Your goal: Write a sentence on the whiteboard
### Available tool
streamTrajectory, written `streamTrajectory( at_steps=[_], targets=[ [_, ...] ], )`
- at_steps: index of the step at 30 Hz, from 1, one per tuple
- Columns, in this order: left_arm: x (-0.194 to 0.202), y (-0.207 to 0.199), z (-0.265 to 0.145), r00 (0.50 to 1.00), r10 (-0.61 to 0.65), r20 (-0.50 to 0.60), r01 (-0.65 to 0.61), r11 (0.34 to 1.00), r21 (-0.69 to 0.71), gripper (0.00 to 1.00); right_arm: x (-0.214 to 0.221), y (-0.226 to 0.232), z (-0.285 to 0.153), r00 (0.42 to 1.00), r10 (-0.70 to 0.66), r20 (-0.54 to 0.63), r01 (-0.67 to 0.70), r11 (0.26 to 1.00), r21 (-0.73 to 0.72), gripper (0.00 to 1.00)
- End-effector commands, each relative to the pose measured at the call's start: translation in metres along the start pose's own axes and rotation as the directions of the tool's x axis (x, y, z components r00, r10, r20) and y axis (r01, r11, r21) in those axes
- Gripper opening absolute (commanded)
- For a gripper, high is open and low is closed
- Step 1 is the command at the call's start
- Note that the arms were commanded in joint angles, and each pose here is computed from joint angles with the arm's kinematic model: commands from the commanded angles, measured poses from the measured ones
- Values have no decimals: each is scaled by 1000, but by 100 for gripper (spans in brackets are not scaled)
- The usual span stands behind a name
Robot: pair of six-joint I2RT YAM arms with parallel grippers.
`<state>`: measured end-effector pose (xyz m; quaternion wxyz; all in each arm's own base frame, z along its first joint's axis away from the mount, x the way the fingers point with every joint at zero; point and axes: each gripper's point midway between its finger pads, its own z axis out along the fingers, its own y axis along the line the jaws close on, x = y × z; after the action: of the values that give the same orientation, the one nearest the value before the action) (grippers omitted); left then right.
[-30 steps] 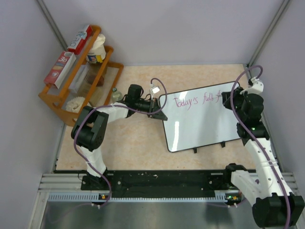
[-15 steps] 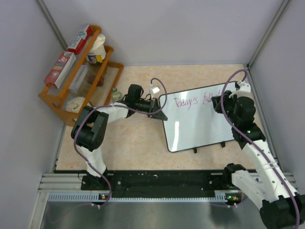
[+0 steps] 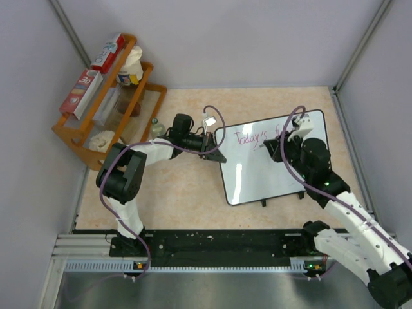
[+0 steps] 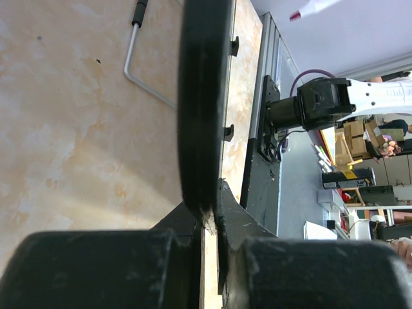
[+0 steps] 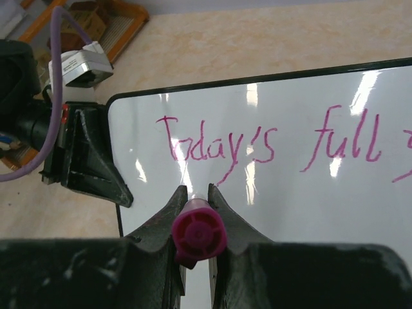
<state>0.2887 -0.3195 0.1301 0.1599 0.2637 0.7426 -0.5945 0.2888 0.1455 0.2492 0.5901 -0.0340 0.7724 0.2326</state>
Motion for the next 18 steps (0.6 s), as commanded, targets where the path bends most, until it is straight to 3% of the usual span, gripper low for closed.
streamTrajectory(
  at_steps=[1, 18],
  targets=[
    [23, -3, 4, 998, 37, -54, -36, 999, 23, 0, -6, 27, 3, 998, -47, 46, 51, 996, -77, 0],
    [23, -3, 4, 998, 40, -55, -39, 999, 25, 0, 28, 67, 20, 999, -48, 25, 51, 989, -136, 0]
  ],
)
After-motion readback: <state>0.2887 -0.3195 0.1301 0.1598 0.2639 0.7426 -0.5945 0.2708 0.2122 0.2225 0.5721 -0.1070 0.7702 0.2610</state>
